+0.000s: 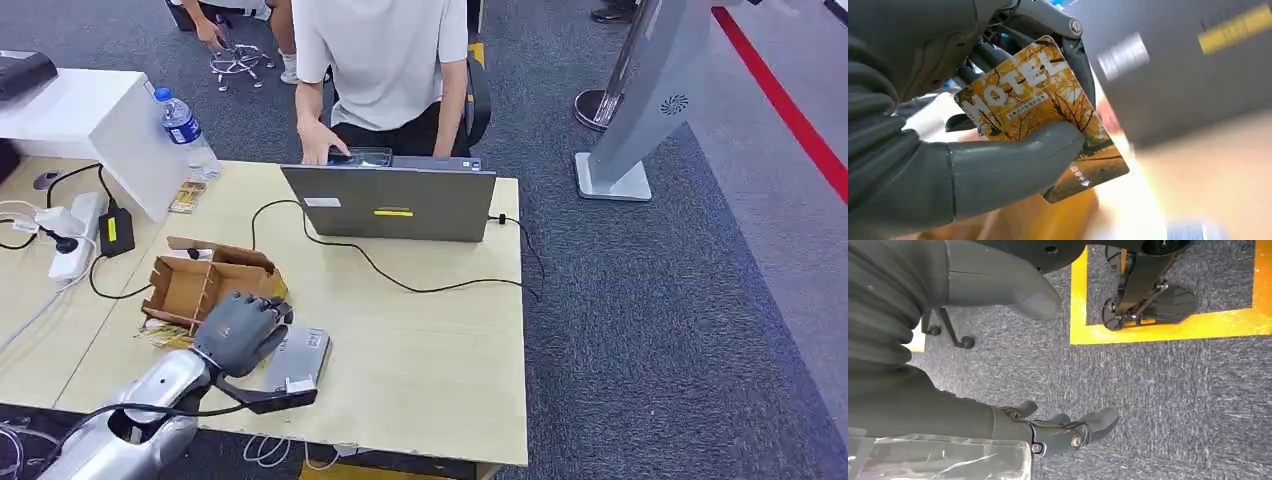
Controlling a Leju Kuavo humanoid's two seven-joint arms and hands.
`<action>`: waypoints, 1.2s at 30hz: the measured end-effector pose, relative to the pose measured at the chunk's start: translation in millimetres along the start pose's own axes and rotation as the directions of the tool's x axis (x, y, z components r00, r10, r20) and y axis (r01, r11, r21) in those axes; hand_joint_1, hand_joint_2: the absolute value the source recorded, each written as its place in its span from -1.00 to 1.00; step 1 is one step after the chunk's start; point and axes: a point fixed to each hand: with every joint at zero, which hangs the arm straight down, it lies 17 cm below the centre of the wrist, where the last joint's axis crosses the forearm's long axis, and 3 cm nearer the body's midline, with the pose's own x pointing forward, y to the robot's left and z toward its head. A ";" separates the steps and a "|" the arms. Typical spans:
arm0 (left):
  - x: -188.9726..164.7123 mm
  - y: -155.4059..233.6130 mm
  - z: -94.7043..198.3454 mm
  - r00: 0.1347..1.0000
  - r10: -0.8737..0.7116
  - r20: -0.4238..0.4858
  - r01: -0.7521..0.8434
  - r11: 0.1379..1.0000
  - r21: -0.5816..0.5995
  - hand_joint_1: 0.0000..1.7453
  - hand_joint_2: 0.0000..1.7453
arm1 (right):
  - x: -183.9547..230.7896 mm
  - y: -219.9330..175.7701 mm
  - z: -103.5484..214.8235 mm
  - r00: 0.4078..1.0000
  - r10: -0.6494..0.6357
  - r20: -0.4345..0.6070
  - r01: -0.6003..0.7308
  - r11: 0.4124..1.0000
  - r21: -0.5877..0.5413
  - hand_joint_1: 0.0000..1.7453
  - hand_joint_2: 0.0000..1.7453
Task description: Pass the card to the sensor for recognition and then transmit it.
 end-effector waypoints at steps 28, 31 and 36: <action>-196.4 342.0 -147.6 0.895 -0.058 -0.442 0.281 0.843 0.458 1.00 1.00 | 26.3 16.3 0.7 0.990 0.138 0.021 -0.139 0.989 0.045 -1.00 1.00; -199.0 339.5 -151.2 0.893 -0.051 -0.447 0.272 0.852 0.447 1.00 1.00 | 25.8 16.8 0.8 0.990 0.139 0.020 -0.140 0.989 0.046 -1.00 1.00; -202.1 331.4 -155.6 0.893 -0.034 -0.449 0.248 0.870 0.427 -1.00 1.00 | 25.9 17.8 1.1 0.990 0.141 0.022 -0.142 0.989 0.051 -1.00 1.00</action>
